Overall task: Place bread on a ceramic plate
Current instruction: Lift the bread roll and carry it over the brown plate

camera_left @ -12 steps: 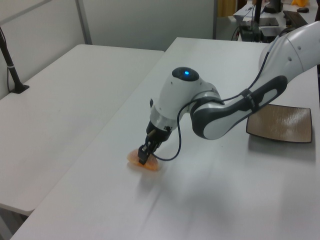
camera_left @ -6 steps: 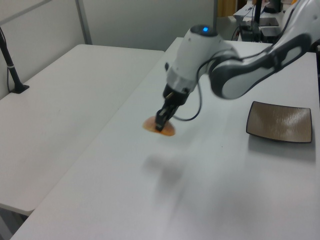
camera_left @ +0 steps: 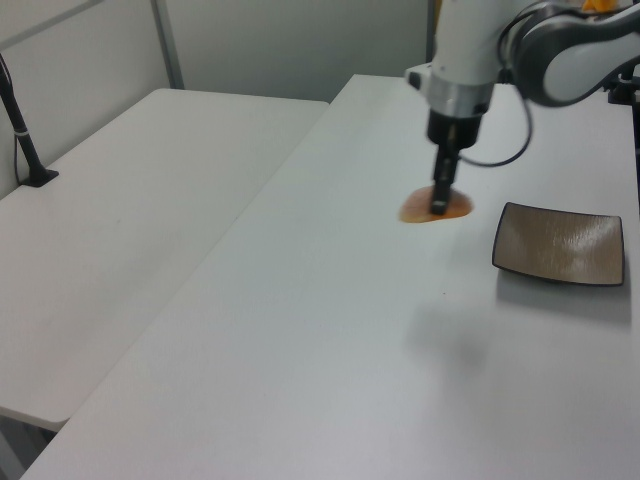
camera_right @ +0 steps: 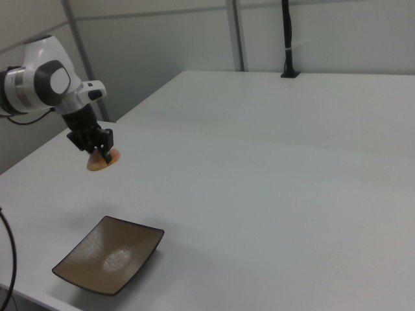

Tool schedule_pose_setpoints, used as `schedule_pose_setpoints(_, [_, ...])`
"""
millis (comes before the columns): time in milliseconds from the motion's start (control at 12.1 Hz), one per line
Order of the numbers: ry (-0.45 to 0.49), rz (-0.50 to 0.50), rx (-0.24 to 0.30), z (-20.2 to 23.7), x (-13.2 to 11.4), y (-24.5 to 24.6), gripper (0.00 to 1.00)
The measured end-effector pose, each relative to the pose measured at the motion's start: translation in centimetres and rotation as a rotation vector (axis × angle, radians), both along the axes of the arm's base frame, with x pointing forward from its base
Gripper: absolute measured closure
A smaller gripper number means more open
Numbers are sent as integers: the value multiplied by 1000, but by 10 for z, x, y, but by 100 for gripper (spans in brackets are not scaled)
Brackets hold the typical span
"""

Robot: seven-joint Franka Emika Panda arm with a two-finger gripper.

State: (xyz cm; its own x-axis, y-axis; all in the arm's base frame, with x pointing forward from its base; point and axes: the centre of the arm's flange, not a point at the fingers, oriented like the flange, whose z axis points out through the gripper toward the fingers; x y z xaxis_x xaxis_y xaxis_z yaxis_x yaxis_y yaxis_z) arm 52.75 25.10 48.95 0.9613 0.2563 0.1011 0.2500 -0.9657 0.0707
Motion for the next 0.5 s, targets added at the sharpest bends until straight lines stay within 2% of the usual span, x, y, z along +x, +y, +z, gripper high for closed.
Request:
schedule_pose_setpoints(330, [165,166,-75,-12,-57,-50,64])
schedule_pose_setpoints(495, [220,192,-92,-33,-79,-71,64])
